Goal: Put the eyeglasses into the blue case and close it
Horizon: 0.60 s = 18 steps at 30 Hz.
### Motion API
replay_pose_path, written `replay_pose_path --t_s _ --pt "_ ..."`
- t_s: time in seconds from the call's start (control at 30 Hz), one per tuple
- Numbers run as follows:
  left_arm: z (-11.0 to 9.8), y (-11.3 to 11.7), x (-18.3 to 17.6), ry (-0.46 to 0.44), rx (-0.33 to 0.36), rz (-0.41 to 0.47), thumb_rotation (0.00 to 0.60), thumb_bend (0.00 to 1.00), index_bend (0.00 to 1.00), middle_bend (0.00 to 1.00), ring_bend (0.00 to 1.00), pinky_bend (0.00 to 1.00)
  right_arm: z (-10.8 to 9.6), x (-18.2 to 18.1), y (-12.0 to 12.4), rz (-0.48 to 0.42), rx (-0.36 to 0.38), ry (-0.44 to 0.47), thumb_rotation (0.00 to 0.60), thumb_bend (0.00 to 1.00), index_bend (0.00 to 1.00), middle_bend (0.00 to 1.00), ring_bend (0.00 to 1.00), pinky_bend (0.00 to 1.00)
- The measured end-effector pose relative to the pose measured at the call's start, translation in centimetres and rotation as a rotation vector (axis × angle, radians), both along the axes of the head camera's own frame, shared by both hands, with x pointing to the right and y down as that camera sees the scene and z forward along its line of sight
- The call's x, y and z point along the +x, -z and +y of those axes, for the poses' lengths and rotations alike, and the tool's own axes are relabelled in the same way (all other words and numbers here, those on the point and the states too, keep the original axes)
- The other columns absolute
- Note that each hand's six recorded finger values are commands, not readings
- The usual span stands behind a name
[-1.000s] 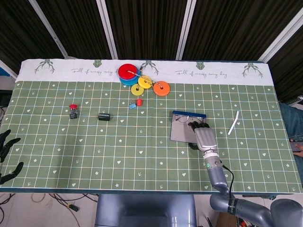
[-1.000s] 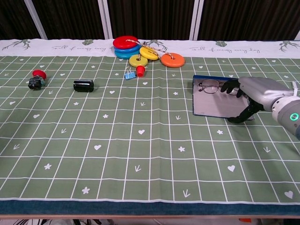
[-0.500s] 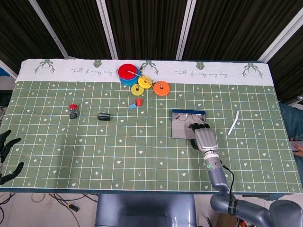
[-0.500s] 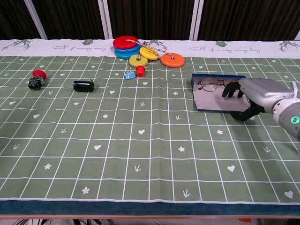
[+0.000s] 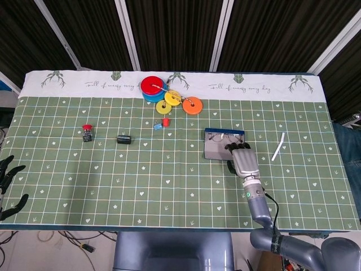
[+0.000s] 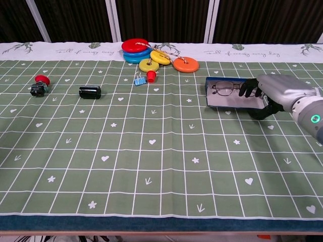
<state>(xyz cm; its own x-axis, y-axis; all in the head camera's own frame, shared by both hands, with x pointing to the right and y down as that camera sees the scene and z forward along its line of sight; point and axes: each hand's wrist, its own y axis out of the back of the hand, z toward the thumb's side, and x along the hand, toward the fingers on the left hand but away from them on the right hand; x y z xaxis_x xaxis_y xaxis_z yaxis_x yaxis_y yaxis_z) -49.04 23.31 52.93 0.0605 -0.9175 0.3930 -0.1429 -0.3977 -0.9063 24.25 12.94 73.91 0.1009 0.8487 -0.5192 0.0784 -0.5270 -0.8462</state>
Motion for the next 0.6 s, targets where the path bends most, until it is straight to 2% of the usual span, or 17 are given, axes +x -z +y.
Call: replay_pose_path --t_s 0.23,0.4,0.6 --pt "0.0 0.0 0.0 0.000 0.000 -0.001 0.600 0.31 0.18 0.00 0.00 0.00 -2.3 -0.8 -0.1 0.005 0.029 0.007 0.600 0.51 0.34 0.33 0.31 0.23" --pt "-0.1 0.1 0.0 0.002 0.003 0.001 0.600 0.31 0.18 0.00 0.00 0.00 -3.2 -0.9 -0.5 0.009 0.035 0.005 0.600 0.51 0.37 0.33 0.31 0.23" --pt "-0.1 0.1 -0.1 0.003 0.003 0.002 0.600 0.31 0.18 0.00 0.00 0.00 -3.2 -1.2 -1.1 -0.002 0.012 0.014 0.600 0.40 0.45 0.33 0.31 0.23"
